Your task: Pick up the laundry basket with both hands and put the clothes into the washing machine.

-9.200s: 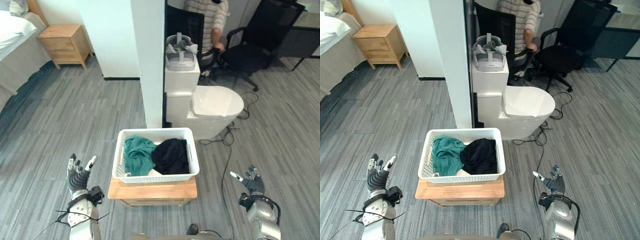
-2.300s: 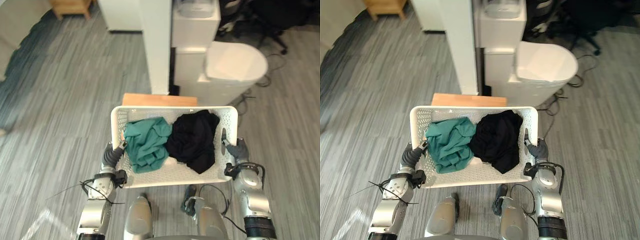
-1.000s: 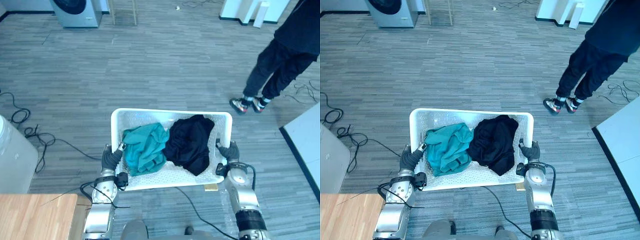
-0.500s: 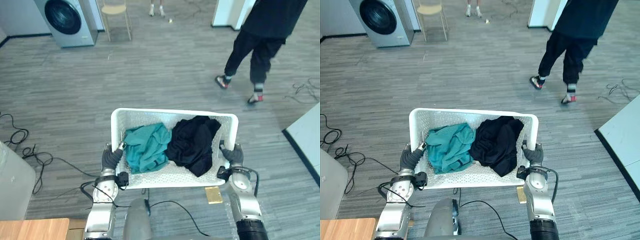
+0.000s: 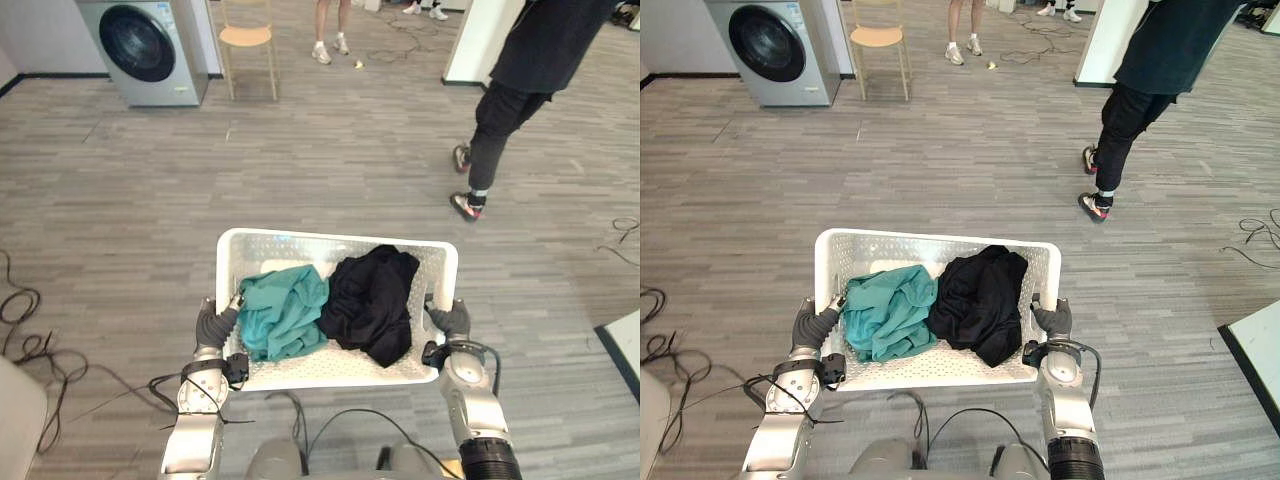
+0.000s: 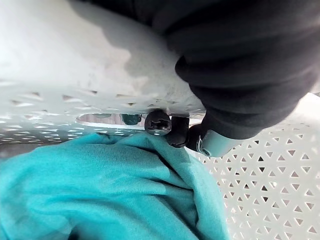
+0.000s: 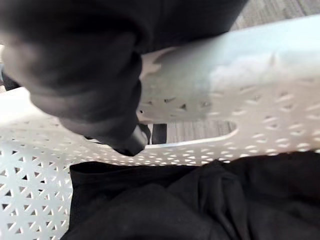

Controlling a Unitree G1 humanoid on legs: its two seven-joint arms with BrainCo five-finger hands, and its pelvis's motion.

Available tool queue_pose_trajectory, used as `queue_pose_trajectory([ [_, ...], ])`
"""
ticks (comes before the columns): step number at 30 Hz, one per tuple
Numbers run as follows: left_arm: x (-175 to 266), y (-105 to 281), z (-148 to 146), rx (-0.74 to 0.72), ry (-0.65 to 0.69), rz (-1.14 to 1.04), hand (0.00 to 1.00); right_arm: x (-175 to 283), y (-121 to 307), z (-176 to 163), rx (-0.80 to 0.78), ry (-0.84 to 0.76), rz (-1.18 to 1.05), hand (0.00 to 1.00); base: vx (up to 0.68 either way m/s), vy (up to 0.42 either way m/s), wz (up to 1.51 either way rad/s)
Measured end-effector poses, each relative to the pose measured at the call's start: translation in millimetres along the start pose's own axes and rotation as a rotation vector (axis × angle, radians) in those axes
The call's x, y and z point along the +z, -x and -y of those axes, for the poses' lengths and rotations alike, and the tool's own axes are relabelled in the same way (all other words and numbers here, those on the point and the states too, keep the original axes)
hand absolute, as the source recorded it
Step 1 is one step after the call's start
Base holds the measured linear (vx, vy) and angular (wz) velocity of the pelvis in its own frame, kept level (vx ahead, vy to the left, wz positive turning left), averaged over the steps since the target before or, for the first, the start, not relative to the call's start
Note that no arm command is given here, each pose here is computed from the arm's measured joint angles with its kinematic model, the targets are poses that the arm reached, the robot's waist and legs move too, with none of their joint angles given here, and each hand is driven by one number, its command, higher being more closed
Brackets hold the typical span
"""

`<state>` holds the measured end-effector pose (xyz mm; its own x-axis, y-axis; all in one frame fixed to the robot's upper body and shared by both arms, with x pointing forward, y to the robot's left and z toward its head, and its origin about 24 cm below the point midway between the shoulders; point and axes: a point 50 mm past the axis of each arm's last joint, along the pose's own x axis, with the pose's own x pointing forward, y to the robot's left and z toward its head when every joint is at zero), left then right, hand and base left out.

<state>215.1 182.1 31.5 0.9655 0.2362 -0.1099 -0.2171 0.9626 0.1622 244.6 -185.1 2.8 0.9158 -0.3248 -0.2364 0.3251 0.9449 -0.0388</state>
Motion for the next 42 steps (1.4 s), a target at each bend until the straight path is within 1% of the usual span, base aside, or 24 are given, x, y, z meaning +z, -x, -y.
queue_pose_trajectory([
  [4, -3.8, -11.4, 5.6, -0.014, -0.004, -0.019, 1.00, -2.8, 0.6, 6.2, -0.023, 0.003, -0.010, 1.00, 0.60, -0.155, 0.33],
  [6, -12.6, -8.9, 11.4, -0.026, 0.006, -0.060, 1.00, -13.0, 5.9, 13.6, -0.036, 0.025, -0.046, 1.00, 0.76, -0.233, 0.38],
  [8, -13.3, -8.1, 15.3, -0.033, 0.012, -0.064, 1.00, -12.0, 5.0, 16.0, -0.040, 0.030, -0.043, 1.00, 0.78, -0.269, 0.03],
  [11, -17.8, -6.0, 11.2, -0.025, 0.020, -0.086, 1.00, -11.5, 7.1, 12.1, -0.025, 0.030, -0.039, 1.00, 0.71, -0.223, -0.30],
  [14, -18.0, -3.8, 12.7, -0.030, 0.037, -0.079, 1.00, -4.9, 11.8, 18.2, -0.051, 0.031, -0.005, 1.00, 0.73, -0.108, -0.26],
  [18, -17.2, -3.5, 12.8, -0.029, 0.044, -0.070, 1.00, -3.1, 11.5, 18.4, -0.055, 0.031, 0.004, 1.00, 0.56, 0.077, -0.10],
  [22, -19.0, -1.6, 14.3, -0.027, 0.054, -0.081, 1.00, -6.6, 7.6, 18.6, -0.048, 0.041, -0.010, 1.00, 0.55, 0.260, -0.13],
  [24, -19.8, -1.6, 6.8, 0.003, 0.051, -0.083, 1.00, -4.4, 2.6, 8.6, -0.018, 0.030, -0.009, 1.00, 0.63, 0.310, 0.00],
  [31, -20.8, 3.6, -5.3, 0.017, 0.004, -0.091, 1.00, -18.5, 2.7, -3.7, 0.012, 0.002, -0.076, 1.00, 0.55, 0.224, -0.08],
  [36, -11.3, 6.3, -5.6, 0.009, 0.001, -0.047, 1.00, -13.9, 2.3, -4.0, 0.014, -0.006, -0.041, 1.00, 0.36, -0.020, -0.13],
  [42, -16.6, 5.8, -6.2, 0.007, -0.009, -0.069, 1.00, -24.4, 11.1, -0.1, 0.002, -0.007, -0.074, 1.00, 0.41, -0.210, 0.38],
])
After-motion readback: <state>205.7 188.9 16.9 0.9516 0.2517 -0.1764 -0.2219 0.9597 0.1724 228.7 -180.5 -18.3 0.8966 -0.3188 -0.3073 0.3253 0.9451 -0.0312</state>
